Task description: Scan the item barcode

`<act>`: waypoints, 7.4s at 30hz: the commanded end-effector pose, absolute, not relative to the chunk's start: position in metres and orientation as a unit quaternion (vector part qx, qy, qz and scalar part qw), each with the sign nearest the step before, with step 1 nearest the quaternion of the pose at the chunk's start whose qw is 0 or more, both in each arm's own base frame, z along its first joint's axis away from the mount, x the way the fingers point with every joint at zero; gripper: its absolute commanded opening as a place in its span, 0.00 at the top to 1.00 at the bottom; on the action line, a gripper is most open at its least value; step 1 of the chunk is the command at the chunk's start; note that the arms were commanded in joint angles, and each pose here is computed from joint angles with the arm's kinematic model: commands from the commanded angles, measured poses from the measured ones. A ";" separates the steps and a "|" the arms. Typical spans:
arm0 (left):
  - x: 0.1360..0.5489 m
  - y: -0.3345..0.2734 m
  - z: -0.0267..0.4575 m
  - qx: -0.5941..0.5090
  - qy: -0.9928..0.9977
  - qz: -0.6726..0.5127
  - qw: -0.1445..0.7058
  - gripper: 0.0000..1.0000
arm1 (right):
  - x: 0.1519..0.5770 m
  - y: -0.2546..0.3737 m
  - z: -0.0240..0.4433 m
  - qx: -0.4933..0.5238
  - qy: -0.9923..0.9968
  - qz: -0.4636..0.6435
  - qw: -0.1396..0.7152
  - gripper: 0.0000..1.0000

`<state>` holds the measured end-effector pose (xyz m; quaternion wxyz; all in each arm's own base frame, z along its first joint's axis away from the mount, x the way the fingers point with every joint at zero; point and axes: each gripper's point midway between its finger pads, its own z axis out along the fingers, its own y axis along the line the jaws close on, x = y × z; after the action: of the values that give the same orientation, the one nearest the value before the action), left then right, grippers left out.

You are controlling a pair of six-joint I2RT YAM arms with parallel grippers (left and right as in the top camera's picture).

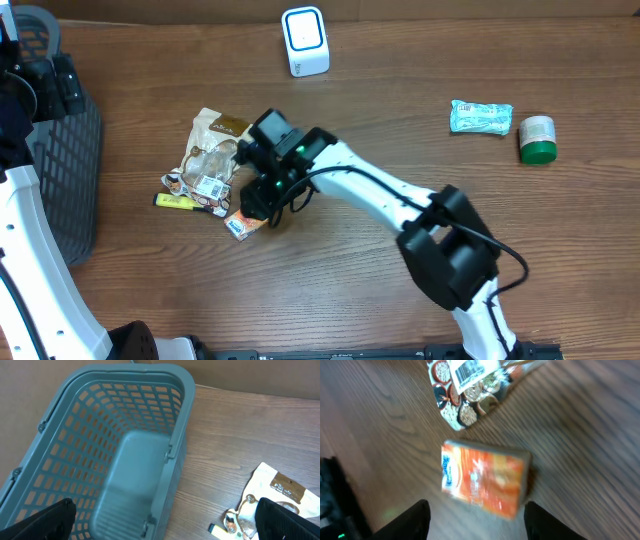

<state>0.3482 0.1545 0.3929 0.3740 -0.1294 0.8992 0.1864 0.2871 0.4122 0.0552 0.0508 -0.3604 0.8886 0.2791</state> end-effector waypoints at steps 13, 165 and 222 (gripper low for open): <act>0.350 0.155 0.393 -0.123 0.900 0.190 0.372 0.00 | 0.285 0.416 -0.002 -0.373 0.891 0.257 0.029 0.68; 0.352 0.156 0.388 -0.123 0.904 0.189 0.365 0.00 | 0.364 0.235 0.026 -0.155 0.946 0.283 -0.013 0.56; 0.351 0.155 0.387 -0.122 0.904 0.188 0.364 0.00 | 0.364 0.236 0.184 0.079 0.696 0.685 -0.200 0.96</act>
<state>0.3495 0.1549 0.3887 0.3674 -0.1289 0.9023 0.1851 0.3583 0.2385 0.1489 -0.2179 0.1000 0.7069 0.6655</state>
